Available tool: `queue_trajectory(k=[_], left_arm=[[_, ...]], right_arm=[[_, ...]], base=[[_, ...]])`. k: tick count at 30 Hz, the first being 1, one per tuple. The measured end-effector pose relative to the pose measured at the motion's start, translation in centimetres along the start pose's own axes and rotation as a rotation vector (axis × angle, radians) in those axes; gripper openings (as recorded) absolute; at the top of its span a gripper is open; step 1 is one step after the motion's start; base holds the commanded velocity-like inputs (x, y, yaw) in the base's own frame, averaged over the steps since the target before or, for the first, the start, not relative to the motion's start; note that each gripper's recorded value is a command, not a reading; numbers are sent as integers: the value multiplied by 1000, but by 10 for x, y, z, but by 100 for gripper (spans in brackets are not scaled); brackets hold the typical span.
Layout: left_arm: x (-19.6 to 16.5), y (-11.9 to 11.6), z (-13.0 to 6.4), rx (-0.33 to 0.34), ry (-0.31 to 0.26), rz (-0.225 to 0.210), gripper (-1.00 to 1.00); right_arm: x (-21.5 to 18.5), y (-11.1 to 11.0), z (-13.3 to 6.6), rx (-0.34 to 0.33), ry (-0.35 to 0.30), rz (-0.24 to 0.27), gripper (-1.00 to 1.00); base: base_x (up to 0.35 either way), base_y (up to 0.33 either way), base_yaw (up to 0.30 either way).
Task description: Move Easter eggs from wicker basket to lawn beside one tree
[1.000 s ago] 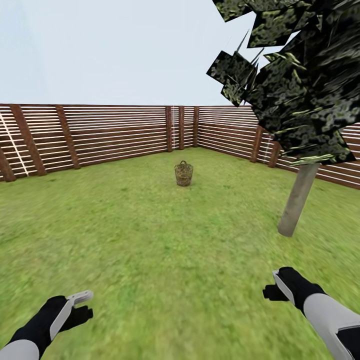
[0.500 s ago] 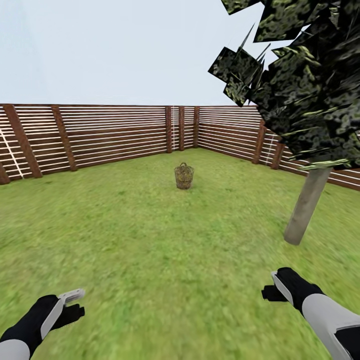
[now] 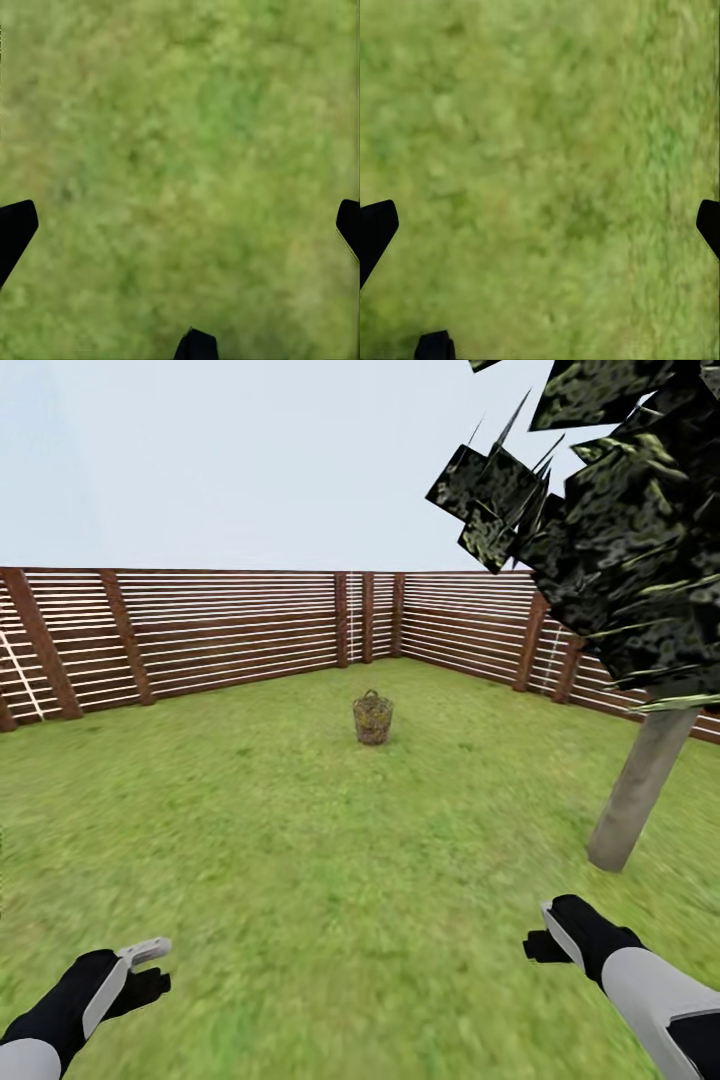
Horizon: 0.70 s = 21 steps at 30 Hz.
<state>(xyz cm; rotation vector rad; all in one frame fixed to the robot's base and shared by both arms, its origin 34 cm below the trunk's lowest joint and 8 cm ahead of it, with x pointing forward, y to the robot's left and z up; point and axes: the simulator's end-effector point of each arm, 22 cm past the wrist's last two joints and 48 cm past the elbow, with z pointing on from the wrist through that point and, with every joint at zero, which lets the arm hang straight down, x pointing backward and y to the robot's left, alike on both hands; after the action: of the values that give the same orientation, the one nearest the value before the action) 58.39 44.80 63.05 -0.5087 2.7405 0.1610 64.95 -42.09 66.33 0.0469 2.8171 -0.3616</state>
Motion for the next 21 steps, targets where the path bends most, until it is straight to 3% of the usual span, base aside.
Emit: queue_trajectory(k=[11,21], left_arm=[[0,-1,0,1,1,0,100],[2,-6,1,8,3,0,100]], right_arm=[[-1,1,0,3,-6,-9,100],[-1,1,0,3,-6,-9,100]], base=[[340,0,248],[341,0,20]])
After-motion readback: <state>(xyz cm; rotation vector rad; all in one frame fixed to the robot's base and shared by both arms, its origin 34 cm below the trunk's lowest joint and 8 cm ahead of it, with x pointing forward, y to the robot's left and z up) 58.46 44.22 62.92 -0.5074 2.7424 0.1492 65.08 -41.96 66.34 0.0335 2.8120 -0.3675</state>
